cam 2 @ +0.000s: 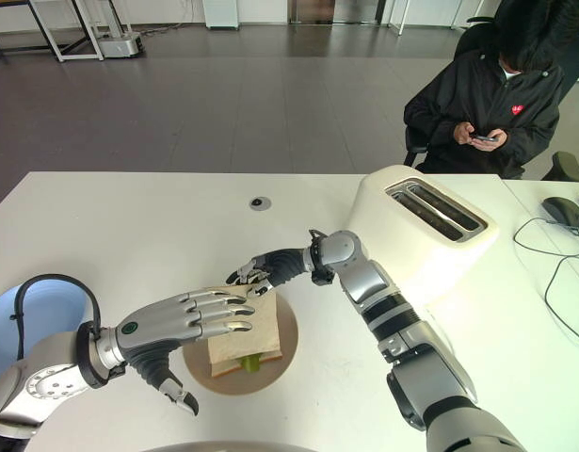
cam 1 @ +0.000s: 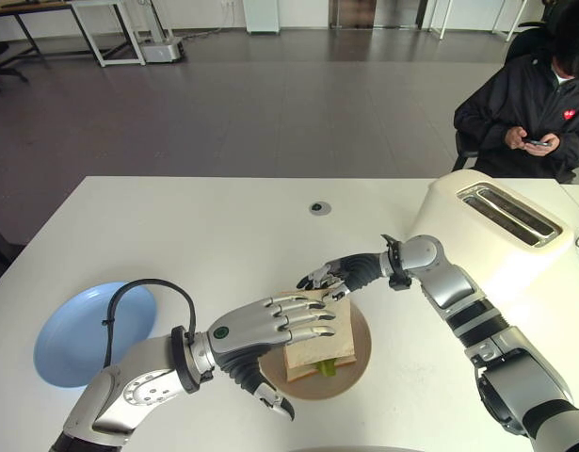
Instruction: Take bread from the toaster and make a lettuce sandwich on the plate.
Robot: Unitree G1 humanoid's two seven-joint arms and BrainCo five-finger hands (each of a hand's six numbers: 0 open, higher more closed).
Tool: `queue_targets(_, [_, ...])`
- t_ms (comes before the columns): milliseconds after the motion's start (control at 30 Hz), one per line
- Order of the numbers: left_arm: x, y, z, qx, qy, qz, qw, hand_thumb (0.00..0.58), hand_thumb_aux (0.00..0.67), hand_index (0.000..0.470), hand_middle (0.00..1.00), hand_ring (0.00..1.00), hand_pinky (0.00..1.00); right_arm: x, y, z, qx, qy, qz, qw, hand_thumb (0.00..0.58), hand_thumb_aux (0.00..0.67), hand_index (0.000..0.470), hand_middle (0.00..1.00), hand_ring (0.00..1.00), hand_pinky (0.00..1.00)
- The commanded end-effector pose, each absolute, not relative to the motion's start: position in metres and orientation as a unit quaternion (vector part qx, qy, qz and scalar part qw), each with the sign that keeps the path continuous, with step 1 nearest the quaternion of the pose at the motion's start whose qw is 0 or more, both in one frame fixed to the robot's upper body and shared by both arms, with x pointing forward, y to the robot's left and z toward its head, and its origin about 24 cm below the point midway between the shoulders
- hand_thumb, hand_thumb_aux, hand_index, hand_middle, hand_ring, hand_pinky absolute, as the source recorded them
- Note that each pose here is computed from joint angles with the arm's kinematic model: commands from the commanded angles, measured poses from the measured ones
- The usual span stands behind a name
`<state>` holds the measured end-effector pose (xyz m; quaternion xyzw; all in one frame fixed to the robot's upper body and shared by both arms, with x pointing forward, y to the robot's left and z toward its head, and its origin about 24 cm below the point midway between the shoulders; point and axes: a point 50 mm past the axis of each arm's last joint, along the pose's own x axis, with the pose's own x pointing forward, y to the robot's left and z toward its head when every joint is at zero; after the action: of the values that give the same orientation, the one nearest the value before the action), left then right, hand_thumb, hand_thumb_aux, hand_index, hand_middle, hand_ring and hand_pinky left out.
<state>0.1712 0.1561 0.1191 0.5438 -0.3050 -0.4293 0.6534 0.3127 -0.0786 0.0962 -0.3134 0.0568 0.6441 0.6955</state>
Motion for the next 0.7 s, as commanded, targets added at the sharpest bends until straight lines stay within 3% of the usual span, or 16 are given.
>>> queue_targets(33, [0.171,0.16,0.112,0.54,-0.278,-0.448,0.656,0.0,0.0,0.0,0.0,0.0,0.0,0.308,-0.081,0.081,-0.331,0.067,0.645,0.686,0.58,0.67,0.47,0.0,0.0,0.0])
queue_targets(267, [0.174,0.147,0.087,0.51,-0.253,-0.492,0.659,0.0,0.0,0.0,0.0,0.0,0.0,0.311,-0.084,0.074,-0.35,0.051,0.626,0.695,0.58,0.67,0.47,0.0,0.0,0.0])
queue_targets(400, [0.185,0.157,0.065,0.537,-0.193,-0.499,0.653,0.0,0.0,0.0,0.0,0.0,0.0,0.314,-0.091,0.07,-0.355,0.048,0.611,0.706,0.58,0.667,0.468,0.0,0.0,0.0])
queue_targets(500, [0.185,0.163,0.051,0.521,-0.16,-0.51,0.666,0.0,0.0,0.0,0.0,0.0,0.0,0.314,-0.094,0.072,-0.363,0.028,0.598,0.714,0.559,0.544,0.382,0.0,0.0,0.0])
queue_targets(567, [0.187,0.165,0.042,0.513,-0.142,-0.517,0.671,0.0,0.0,0.0,0.0,0.0,0.0,0.314,-0.098,0.074,-0.363,0.014,0.584,0.726,0.487,0.402,0.282,0.0,0.0,0.0])
queue_targets(600, [0.188,0.166,0.038,0.51,-0.134,-0.519,0.673,0.0,0.0,0.0,0.0,0.0,0.0,0.315,-0.101,0.076,-0.37,0.002,0.571,0.732,0.268,0.179,0.125,0.0,0.0,0.0])
queue_targets(633, [0.188,0.166,0.034,0.505,-0.127,-0.521,0.676,0.0,0.0,0.0,0.0,0.0,0.0,0.32,-0.105,0.083,-0.393,-0.022,0.54,0.744,0.0,0.0,0.0,0.0,0.0,0.0])
queue_targets(700, [0.187,0.164,0.028,0.486,-0.126,-0.527,0.686,0.0,0.0,0.0,0.0,0.0,0.0,0.33,-0.118,0.102,-0.431,-0.081,0.475,0.763,0.0,0.0,0.0,0.0,0.0,0.0])
